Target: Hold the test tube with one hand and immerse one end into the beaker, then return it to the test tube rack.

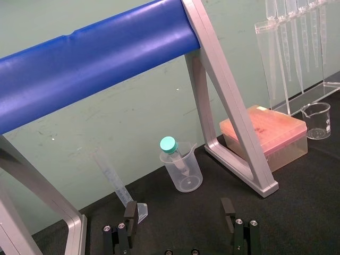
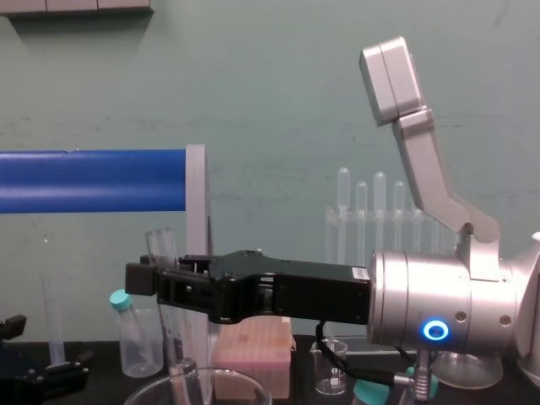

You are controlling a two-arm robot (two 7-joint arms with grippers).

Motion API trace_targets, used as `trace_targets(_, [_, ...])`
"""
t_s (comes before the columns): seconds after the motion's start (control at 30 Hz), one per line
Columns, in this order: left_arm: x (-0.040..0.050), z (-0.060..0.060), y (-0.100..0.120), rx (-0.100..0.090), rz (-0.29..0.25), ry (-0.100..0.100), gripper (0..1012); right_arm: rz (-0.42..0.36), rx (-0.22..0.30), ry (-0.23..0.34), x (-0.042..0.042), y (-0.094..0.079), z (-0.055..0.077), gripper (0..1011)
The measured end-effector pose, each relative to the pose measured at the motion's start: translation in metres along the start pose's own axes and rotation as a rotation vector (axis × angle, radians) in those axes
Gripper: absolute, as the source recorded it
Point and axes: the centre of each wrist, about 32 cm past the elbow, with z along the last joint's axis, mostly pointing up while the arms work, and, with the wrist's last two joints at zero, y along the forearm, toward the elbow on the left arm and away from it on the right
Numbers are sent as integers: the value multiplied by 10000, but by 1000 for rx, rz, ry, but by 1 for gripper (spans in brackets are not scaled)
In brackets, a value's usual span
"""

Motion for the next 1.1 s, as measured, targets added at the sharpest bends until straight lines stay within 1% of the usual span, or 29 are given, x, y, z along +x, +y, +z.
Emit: trace_targets(1.1, [0, 0, 0, 0, 0, 0, 1000, 0, 0, 0, 0, 0, 0, 225])
